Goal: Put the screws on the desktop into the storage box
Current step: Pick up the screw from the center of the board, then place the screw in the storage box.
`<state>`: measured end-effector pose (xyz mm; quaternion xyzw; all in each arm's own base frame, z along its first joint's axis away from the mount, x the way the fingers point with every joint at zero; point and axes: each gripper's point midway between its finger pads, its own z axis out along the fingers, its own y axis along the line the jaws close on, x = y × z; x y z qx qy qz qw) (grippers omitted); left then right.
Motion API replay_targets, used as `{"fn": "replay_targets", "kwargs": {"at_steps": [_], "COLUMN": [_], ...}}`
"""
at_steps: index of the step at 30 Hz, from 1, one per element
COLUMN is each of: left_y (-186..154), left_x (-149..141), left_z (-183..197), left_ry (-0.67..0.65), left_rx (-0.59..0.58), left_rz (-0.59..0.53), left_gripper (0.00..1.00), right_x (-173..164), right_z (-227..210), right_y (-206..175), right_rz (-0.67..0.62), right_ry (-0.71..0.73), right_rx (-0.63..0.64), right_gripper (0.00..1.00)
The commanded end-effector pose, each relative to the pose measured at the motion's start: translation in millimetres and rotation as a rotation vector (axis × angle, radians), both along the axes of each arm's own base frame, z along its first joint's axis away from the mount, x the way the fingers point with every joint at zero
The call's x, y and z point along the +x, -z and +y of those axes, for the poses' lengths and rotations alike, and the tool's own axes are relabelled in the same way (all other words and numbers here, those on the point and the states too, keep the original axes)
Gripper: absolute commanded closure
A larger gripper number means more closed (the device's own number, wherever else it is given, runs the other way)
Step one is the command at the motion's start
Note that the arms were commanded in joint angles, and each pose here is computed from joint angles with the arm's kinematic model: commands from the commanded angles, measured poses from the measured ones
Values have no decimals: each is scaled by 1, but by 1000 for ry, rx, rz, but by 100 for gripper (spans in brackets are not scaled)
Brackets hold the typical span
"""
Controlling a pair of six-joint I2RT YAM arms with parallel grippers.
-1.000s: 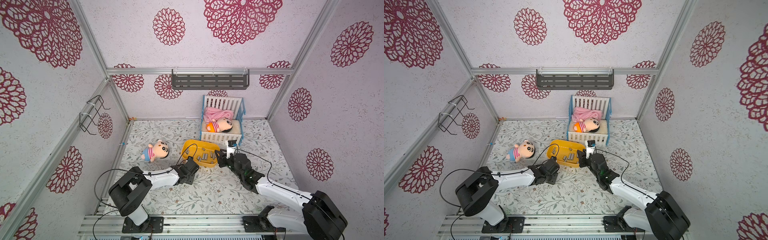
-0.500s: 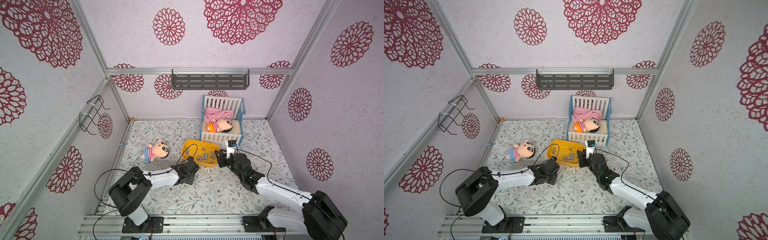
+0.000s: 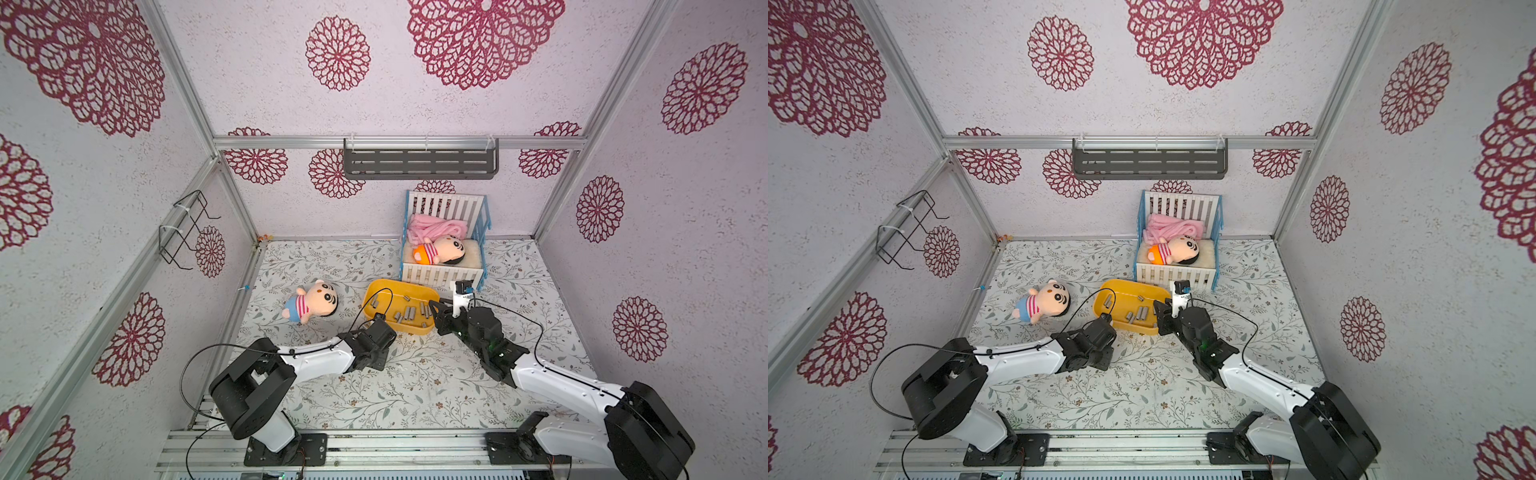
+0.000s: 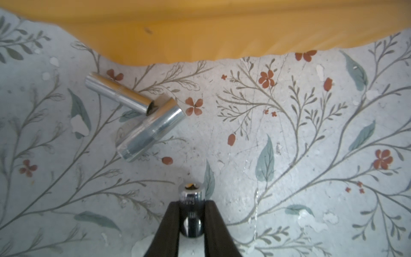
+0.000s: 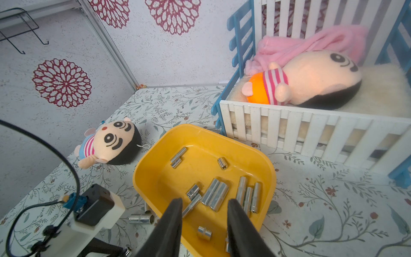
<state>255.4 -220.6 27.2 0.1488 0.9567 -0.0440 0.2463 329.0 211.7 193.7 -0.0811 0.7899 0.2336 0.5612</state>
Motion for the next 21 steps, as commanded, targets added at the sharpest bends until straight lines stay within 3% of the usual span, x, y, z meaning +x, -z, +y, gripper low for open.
{"fn": "replay_targets", "kwargs": {"at_steps": [1,7,9,16,21], "left_y": [-34,-124,-142,-120,-101], "left_x": [7,23,38,103,128], "left_z": [1,-19,-25,-57,-73], "left_ry": [-5,21,5,-69,-76], "left_rx": [-38,-253,-279,-228,-219], "left_rz": [-125,-397,-423,-336,-299], "left_gripper": [100,99,97,97,87], "right_x": [3,0,-4,-5,-4], "right_z": [1,-16,-21,-22,-20], "right_y": [-16,-26,-32,-31,-30], "right_rz": [-37,-75,-95,-95,-92], "right_ry": [8,78,94,95,88], "right_rx": [42,65,84,99,98], "right_gripper": [61,61,61,60,60]}}
